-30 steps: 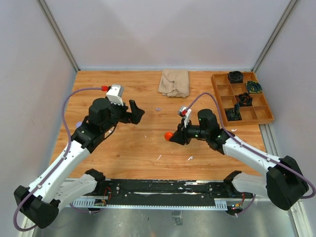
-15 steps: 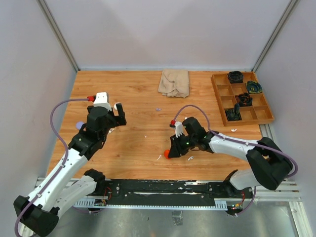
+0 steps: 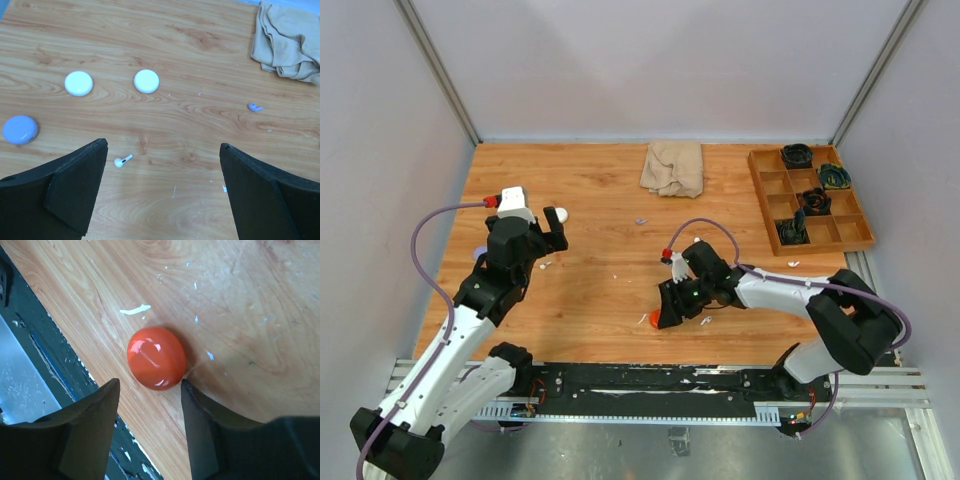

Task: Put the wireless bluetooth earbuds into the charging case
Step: Place the charging case at the center of the board.

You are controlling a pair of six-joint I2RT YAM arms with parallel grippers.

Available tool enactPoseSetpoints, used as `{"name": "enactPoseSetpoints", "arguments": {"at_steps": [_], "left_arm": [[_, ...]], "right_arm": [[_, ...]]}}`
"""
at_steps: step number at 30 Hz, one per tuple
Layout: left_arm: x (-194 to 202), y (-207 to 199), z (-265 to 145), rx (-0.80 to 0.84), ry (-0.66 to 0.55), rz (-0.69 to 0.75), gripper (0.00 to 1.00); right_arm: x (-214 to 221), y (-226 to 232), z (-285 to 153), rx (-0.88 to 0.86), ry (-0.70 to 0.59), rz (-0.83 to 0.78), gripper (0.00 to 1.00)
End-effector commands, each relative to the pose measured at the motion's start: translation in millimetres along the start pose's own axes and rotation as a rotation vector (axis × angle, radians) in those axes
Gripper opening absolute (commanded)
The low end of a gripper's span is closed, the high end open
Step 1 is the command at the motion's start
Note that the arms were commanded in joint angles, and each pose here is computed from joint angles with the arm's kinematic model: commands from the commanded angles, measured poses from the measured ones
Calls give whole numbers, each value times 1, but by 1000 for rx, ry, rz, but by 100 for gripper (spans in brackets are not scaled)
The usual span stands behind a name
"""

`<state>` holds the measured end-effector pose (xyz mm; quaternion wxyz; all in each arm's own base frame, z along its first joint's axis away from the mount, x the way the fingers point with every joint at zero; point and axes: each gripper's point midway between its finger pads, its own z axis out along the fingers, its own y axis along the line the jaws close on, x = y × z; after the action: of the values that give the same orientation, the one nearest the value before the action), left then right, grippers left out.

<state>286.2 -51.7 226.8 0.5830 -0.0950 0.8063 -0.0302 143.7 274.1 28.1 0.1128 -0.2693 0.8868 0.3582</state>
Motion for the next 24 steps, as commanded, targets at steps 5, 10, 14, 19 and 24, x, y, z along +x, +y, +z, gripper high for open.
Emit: {"name": "enactPoseSetpoints", "arguments": {"at_steps": [5, 10, 14, 19, 24], "left_arm": [[-4, 5, 5, -19, -21, -27, 99], [-1, 8, 9, -39, -7, -30, 99], [4, 13, 16, -70, 17, -34, 99], [16, 21, 31, -131, 79, -35, 99], [31, 34, 48, -200, 159, -65, 99]], "right_arm": [[-6, -13, -28, 176, -43, -64, 70], [-26, -20, -58, 293, -147, -171, 78], [-50, -28, -92, 421, -286, -262, 88], [-74, -36, -124, 548, -437, -359, 98], [-90, -43, -139, 611, -601, -413, 98]]}}
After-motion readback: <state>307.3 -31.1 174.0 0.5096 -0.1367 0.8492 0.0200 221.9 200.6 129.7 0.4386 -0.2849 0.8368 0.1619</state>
